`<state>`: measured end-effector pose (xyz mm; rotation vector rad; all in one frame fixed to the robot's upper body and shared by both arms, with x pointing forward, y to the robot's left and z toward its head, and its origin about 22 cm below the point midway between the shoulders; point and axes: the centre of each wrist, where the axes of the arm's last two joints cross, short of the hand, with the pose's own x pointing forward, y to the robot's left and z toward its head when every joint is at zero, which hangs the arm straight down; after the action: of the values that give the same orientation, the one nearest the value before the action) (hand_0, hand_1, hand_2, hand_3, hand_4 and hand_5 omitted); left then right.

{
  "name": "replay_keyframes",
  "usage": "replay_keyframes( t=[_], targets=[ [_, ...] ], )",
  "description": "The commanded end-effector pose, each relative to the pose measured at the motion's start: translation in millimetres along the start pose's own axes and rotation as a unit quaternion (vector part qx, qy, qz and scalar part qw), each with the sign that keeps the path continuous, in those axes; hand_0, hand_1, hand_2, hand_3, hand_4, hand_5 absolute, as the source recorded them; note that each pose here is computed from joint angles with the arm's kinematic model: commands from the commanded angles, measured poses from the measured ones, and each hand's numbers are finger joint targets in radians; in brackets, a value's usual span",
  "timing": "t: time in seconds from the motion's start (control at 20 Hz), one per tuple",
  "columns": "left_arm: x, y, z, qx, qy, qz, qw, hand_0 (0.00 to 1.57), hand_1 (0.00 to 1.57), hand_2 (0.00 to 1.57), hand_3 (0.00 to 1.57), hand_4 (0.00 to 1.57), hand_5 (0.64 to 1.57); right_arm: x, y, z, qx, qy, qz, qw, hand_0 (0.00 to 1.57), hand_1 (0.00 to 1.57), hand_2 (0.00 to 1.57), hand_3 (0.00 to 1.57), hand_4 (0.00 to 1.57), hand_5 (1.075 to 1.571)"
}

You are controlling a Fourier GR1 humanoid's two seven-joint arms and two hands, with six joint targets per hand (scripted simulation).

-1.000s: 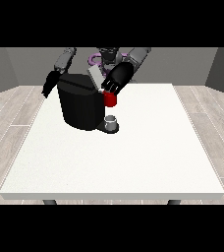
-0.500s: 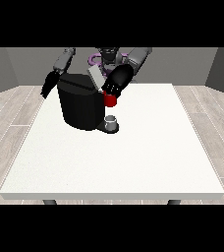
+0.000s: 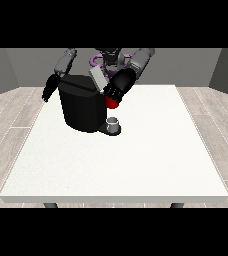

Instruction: Insert the coffee pod into the coffee machine and close the lid

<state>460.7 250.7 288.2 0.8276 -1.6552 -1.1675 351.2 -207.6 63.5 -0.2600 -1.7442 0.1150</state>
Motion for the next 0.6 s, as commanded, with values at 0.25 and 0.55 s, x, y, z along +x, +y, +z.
replay_keyframes(
  t=[0.25, 0.55],
  targets=[
    [-17.5, 13.4, 8.5, 0.033, -0.024, 0.005, 0.999, 1.21, 1.21, 1.19, 0.97, 0.00, 1.571, 13.2, 18.8, 3.3, -0.004, -0.005, 0.008, 0.9999, 0.00, 0.00, 0.00, 0.00, 0.07, 1.571],
    [-9.4, 18.1, 7.8, 0.039, -0.041, -0.030, 0.998, 1.14, 1.14, 1.12, 0.84, 0.00, 1.571, -4.3, 1.8, 3.9, -0.001, -0.008, 0.012, 0.9999, 0.00, 0.00, 0.00, 0.00, 0.19, 1.571]
  ],
)
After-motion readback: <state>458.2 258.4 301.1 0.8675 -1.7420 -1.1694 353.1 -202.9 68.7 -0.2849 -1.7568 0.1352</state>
